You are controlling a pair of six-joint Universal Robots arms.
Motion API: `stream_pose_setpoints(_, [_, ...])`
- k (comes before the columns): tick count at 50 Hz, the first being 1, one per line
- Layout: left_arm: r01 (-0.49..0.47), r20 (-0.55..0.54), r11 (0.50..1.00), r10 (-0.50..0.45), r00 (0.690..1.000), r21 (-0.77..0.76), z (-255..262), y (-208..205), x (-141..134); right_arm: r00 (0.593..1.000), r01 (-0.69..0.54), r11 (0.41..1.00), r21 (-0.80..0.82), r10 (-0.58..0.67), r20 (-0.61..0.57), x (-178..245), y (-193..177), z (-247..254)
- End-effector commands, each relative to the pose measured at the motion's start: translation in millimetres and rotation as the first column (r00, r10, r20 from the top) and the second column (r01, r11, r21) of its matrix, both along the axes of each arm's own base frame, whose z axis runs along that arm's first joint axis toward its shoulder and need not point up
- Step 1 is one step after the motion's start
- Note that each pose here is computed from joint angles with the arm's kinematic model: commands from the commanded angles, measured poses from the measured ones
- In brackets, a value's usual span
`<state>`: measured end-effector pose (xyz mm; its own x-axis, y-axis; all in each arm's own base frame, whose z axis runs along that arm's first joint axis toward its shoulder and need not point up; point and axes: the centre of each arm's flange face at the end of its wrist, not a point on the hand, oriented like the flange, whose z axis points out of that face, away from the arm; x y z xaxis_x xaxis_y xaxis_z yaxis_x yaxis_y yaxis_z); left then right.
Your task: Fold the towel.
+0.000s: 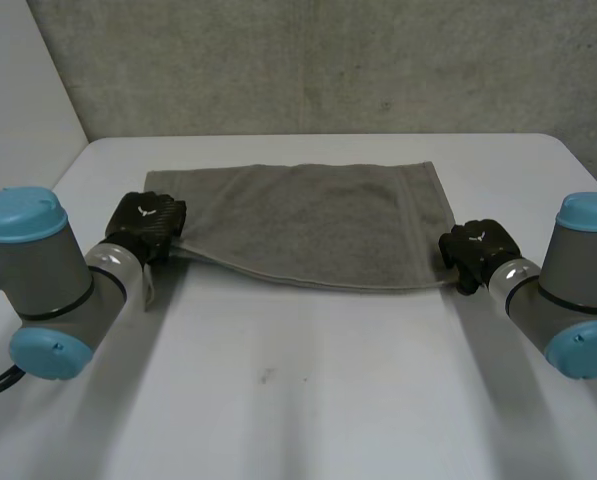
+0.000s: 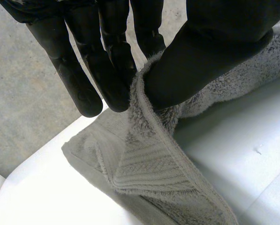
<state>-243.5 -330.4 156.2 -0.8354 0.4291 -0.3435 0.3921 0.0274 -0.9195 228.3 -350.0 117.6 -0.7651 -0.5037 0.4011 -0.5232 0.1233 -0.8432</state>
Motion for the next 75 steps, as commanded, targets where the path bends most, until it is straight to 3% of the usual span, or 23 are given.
stream_pose_setpoints(1, [0.003,0.003,1.000,-0.003,1.000,0.007,-2,2,0,1.000,0.001,1.000,-0.022,0.000,0.006,1,-7,2])
stream_pose_setpoints(12, [0.000,0.008,0.999,-0.001,1.000,0.034,-15,1,0,0.999,0.013,0.999,-0.048,-0.012,0.033,3,-17,10])
stream_pose_setpoints(19, [-0.001,0.003,0.998,0.001,1.000,0.068,-30,-2,-1,0.986,0.089,0.991,-0.095,-0.075,0.147,-18,-26,52])
stream_pose_setpoints(33, [-0.026,-0.084,0.994,0.035,0.996,0.106,-36,-9,-3,0.979,0.162,0.982,-0.095,-0.148,0.141,-43,-38,53])
stream_pose_setpoints(51, [-0.086,-0.038,0.988,0.091,0.995,0.126,-29,14,11,0.981,0.174,0.981,-0.079,-0.166,0.105,-51,-36,55])
stream_pose_setpoints(59, [-0.044,0.125,0.994,0.032,0.992,0.097,-29,32,16,0.991,0.129,0.991,0.034,-0.128,-0.029,-51,-19,52])
stream_pose_setpoints(64, [0.008,0.314,0.995,-0.039,0.949,0.098,-23,57,23,0.988,0.098,0.988,0.116,-0.083,-0.130,-56,-4,55])
stream_pose_setpoints(69, [0.028,0.385,0.983,-0.097,0.918,0.180,-18,83,30,0.979,0.082,0.981,0.177,-0.046,-0.199,-64,15,68])
stream_pose_setpoints(75, [0.024,0.390,0.970,-0.120,0.913,0.244,1,110,40,0.953,0.086,0.954,0.289,0.006,-0.302,-89,47,77])
